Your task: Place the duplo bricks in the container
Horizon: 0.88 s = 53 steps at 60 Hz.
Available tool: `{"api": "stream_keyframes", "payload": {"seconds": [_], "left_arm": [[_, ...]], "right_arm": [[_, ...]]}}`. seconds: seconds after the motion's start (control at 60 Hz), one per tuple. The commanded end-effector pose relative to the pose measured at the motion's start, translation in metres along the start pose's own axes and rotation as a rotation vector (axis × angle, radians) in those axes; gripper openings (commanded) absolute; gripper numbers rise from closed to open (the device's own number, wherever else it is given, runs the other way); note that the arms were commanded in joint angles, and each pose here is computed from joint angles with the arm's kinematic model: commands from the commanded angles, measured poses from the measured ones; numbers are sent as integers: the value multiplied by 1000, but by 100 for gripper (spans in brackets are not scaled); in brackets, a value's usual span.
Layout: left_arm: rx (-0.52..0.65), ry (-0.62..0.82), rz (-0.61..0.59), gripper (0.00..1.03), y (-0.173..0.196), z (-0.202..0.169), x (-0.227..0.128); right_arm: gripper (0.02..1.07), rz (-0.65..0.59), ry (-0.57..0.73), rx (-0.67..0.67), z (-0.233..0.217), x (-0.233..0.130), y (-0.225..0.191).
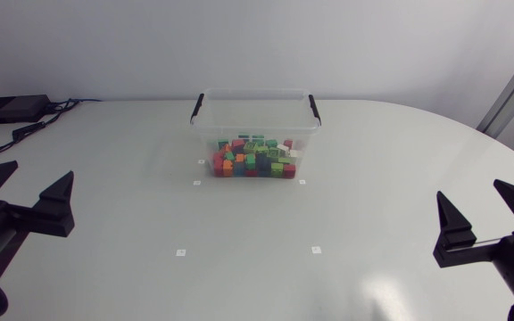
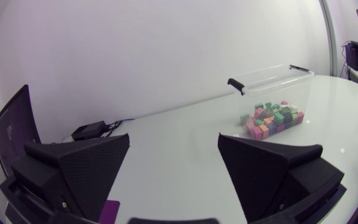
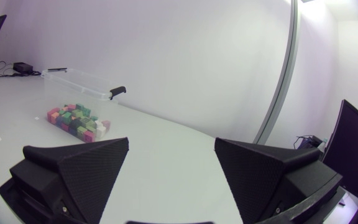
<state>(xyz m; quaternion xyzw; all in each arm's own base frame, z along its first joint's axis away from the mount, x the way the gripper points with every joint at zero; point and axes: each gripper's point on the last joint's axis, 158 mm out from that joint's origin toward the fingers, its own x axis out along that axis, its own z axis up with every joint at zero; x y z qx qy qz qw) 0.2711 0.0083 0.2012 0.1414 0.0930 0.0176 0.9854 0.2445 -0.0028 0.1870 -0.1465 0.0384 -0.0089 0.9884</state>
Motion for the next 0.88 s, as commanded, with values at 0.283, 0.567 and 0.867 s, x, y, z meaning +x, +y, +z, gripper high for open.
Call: {"api": "stream_keyframes", "payload": {"seconds": [0.283,0.567,0.867], "left_arm": [[-180,-74,-30,99,-14,-31,-7],[-282,-129,-61,99,-25,-48,-8],[-282,-129,-61,99,-25,-48,-8]], "right_arm": [[102,7,-14,184,-21,8,7],[102,16,-19,294,-35,13,12],[102,16,-19,294,-35,13,12]]}}
